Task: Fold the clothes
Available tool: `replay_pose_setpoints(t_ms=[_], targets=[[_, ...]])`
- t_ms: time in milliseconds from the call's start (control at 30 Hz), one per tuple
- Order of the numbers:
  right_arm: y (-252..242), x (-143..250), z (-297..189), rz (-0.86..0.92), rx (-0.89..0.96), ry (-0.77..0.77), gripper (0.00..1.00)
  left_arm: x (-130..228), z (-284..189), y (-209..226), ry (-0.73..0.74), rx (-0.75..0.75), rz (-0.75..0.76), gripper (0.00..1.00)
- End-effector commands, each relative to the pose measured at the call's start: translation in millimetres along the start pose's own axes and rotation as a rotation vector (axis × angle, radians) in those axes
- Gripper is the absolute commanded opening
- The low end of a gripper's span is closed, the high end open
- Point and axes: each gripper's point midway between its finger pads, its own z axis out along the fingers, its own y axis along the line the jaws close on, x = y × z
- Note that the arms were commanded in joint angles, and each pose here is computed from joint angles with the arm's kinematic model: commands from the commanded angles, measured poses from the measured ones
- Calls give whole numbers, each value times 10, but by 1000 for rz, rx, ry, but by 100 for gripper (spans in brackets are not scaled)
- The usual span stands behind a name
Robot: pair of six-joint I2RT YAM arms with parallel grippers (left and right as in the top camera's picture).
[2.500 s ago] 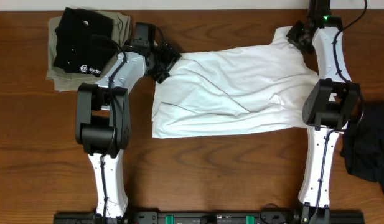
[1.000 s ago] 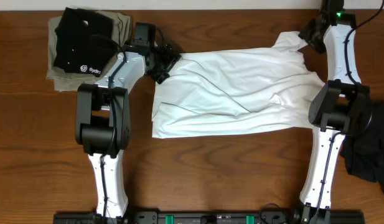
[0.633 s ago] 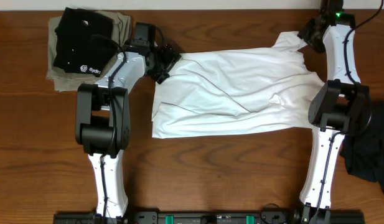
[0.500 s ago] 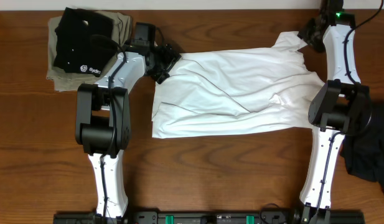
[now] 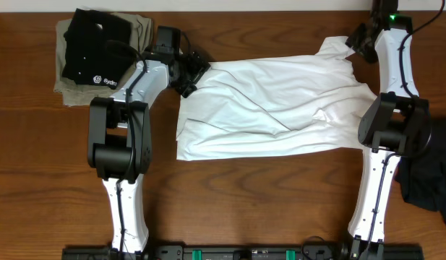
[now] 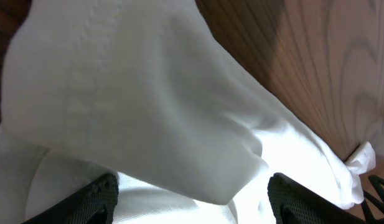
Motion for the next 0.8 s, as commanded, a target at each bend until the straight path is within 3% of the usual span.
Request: replay_pose_setpoints(t_ms=[0, 767], targets=[[-133, 123, 213, -10, 39, 33, 52, 14, 11, 94, 8, -30, -7, 80], [-158, 85, 311, -1, 28, 12, 48, -63, 8, 15, -22, 2, 9, 80]])
